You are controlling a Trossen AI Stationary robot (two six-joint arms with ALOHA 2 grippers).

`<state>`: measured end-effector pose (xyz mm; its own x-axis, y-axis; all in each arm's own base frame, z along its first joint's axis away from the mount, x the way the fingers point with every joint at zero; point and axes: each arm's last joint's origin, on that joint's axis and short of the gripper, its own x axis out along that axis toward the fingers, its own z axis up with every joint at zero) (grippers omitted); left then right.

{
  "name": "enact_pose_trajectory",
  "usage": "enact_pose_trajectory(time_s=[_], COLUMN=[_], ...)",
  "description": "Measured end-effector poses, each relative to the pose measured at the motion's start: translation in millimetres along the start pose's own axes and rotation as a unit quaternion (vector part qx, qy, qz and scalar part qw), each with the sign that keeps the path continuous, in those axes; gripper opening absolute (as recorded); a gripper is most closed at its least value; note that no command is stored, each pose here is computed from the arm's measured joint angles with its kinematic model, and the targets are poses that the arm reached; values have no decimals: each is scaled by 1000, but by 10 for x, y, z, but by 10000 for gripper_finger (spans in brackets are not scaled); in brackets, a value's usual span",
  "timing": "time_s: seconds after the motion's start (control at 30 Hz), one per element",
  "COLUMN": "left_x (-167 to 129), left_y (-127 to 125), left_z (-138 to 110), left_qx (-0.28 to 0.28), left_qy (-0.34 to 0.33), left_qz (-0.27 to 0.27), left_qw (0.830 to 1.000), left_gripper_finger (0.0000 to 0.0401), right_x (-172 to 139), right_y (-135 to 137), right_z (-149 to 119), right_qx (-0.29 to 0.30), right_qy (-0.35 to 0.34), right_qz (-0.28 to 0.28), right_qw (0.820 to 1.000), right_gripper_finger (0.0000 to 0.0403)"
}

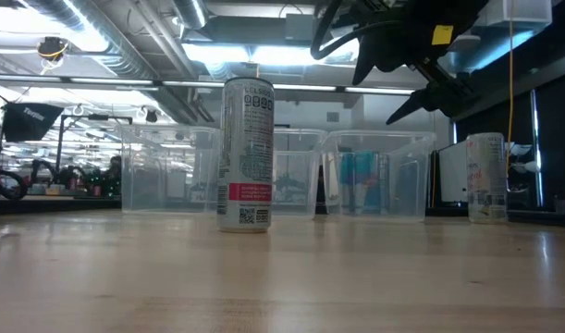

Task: Sort soda cans
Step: Put the blue soda can into the right transparent bin

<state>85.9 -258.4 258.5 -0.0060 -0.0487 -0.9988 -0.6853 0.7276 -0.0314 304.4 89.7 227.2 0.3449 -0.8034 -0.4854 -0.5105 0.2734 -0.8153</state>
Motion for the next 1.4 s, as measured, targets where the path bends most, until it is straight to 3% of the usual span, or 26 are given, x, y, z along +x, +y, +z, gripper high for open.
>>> enact_pose_trajectory(time_s=[0.27, 0.47, 0.87, 1.4], left_x=[79, 81, 24, -461], left_y=[-63, -71, -210, -455], left_z=[-26, -28, 64, 438], left_qx=[34, 27, 19, 80], left_qy=[-5, -3, 20, 8], left_qz=[0, -3, -58, -142], left_qw=[999, 1000, 998, 987], left_gripper_finger=[277, 231, 237, 233], right_x=[0, 0, 0, -2], right_y=[0, 0, -1, 13], right_z=[0, 0, 2, -4], right_qx=[0, 0, 1, -5], right_qy=[0, 0, -1, -6], right_qz=[0, 0, 0, 18], right_qw=[1000, 1000, 1000, 1000], right_gripper_finger=[358, 358, 358, 358])
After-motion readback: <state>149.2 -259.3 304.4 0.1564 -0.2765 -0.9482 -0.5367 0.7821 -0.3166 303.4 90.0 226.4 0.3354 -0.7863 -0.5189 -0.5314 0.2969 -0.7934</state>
